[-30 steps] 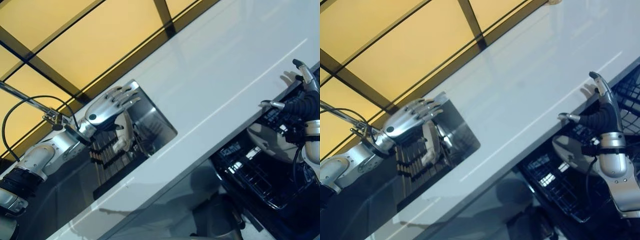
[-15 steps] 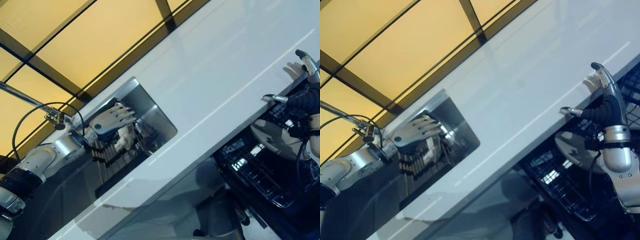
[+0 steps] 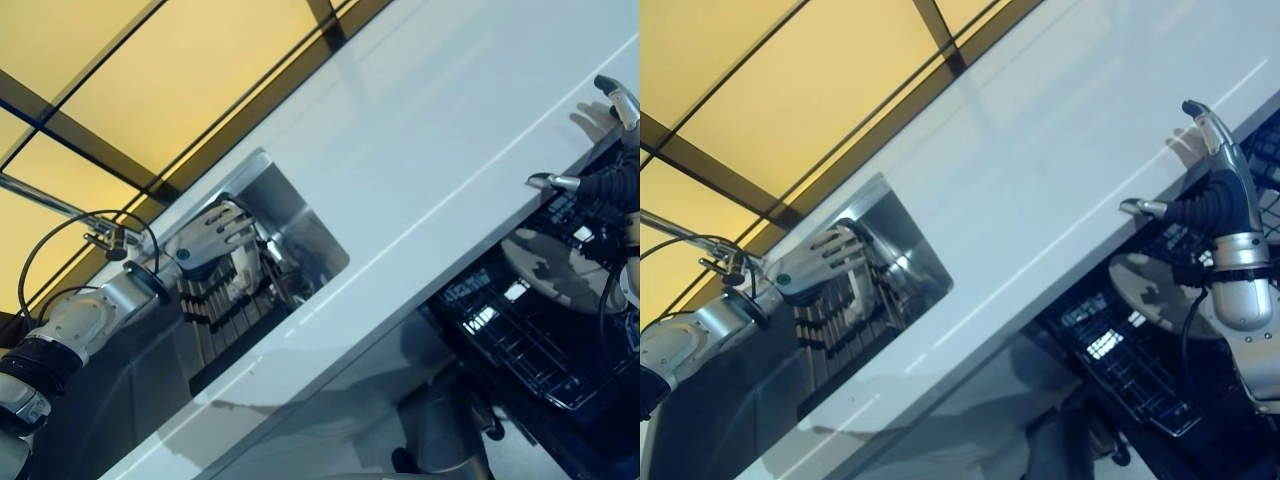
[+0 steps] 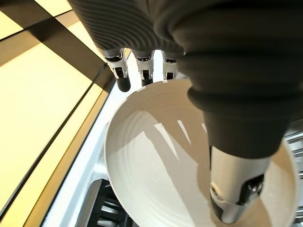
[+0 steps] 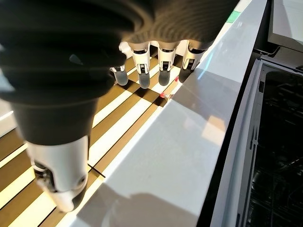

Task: Pick up plates and place into dishwasher.

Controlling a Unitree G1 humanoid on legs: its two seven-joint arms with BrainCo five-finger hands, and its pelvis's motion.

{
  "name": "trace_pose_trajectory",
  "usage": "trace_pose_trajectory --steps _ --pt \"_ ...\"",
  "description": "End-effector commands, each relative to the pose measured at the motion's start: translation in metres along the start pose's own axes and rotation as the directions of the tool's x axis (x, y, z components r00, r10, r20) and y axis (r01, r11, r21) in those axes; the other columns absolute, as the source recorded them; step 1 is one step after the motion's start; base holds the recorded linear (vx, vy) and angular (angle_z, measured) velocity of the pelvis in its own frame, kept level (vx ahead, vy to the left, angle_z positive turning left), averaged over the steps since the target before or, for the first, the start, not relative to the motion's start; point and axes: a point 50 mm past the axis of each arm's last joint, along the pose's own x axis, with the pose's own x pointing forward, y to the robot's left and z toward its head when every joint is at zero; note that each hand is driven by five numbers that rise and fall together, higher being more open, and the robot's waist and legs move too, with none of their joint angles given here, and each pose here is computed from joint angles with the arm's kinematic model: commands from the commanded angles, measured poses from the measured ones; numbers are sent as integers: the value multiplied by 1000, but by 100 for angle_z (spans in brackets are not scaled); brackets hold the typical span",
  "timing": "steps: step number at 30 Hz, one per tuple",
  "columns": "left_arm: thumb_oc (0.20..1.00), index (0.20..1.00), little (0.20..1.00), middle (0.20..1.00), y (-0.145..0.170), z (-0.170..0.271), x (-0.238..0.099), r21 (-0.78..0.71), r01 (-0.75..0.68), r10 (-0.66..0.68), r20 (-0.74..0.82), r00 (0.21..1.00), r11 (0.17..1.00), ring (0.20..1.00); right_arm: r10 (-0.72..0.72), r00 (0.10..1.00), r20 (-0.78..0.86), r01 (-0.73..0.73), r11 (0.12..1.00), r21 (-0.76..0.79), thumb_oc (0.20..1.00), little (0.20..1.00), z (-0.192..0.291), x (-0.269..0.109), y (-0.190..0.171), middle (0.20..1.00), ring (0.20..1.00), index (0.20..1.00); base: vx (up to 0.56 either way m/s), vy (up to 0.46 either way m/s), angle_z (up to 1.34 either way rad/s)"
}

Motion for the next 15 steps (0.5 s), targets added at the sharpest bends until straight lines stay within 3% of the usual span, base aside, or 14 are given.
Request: trace_pose_trajectory --steps 1,10,11,12,15 --pt "1000 1000 1000 1000 -6 -23 1 86 -30 41 -131 991 996 1000 55 998 -31 -56 998 -29 1000 1000 -1 -1 2 1000 1000 1000 9 -5 -3" --pt "1000 1000 1000 1000 -15 -20 17 99 -59 72 -135 988 993 1000 59 998 9 -58 997 -41 1000 1000 9 12 -2 1000 1000 1000 -10 -2 -8" --pt "649 649 649 649 -18 -19 16 90 -40 52 -134 990 995 649 61 998 15 -60 997 -44 1000 1000 10 12 -3 1000 1000 1000 5 5 -6" --pt "225 225 225 225 -21 -17 16 80 -16 26 -132 991 997 225 61 998 18 -60 997 -46 1000 1000 10 12 -3 1000 1000 1000 5 5 -8" --pt "200 200 200 200 -29 -15 15 53 34 -28 -116 993 998 200 62 998 29 -60 997 -52 1000 1000 14 15 -5 1000 1000 1000 -3 -1 -5"
